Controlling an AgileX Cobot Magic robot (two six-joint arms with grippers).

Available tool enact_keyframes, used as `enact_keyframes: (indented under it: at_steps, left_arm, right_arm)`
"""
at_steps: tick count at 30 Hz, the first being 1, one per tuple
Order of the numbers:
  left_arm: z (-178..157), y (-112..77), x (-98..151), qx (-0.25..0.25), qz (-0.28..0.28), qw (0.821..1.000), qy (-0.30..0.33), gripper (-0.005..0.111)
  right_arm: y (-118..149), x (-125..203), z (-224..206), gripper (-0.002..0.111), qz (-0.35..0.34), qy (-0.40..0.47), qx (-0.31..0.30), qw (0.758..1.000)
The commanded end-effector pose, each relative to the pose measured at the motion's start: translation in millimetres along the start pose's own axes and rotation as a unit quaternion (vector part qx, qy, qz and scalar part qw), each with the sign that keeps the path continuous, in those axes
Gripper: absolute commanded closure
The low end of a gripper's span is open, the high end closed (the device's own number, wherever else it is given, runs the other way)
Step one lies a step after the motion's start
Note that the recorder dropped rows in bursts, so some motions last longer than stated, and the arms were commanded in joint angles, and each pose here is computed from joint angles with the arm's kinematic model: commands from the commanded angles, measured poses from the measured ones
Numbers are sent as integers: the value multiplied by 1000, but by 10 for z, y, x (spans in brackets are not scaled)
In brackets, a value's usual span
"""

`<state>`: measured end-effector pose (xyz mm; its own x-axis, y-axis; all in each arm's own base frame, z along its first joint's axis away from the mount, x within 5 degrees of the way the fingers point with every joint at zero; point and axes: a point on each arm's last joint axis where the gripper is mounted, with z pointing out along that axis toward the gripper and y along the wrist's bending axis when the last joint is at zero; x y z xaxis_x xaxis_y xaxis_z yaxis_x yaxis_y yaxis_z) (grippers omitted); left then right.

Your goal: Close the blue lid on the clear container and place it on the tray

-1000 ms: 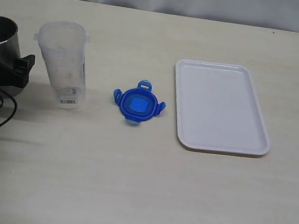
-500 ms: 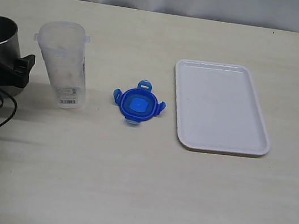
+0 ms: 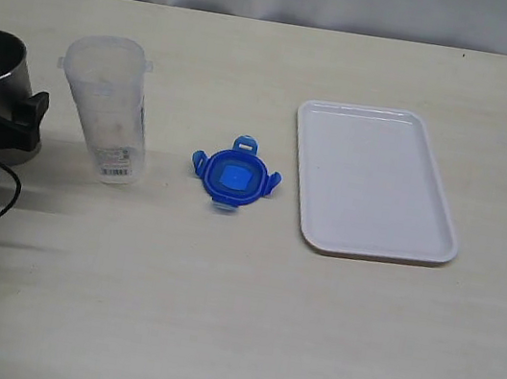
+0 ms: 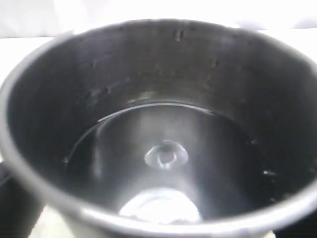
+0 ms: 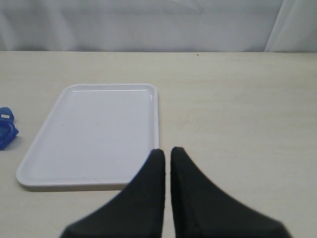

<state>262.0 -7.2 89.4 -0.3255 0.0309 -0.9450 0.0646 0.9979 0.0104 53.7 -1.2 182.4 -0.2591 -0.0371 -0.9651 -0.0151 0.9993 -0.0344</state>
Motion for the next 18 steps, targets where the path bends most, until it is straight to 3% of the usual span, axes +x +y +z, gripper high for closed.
enact_keyframes:
  at_steps: [1,18]
  left_arm:
    - [-11,-5,-9,1,-1,1000,-9,3]
    - [34,-30,-50,16,2,1000,-19,3]
  right_arm:
    - [2,3,-1,104,-2,-3,-1,1000]
    - [2,3,-1,104,-2,-3,-1,1000]
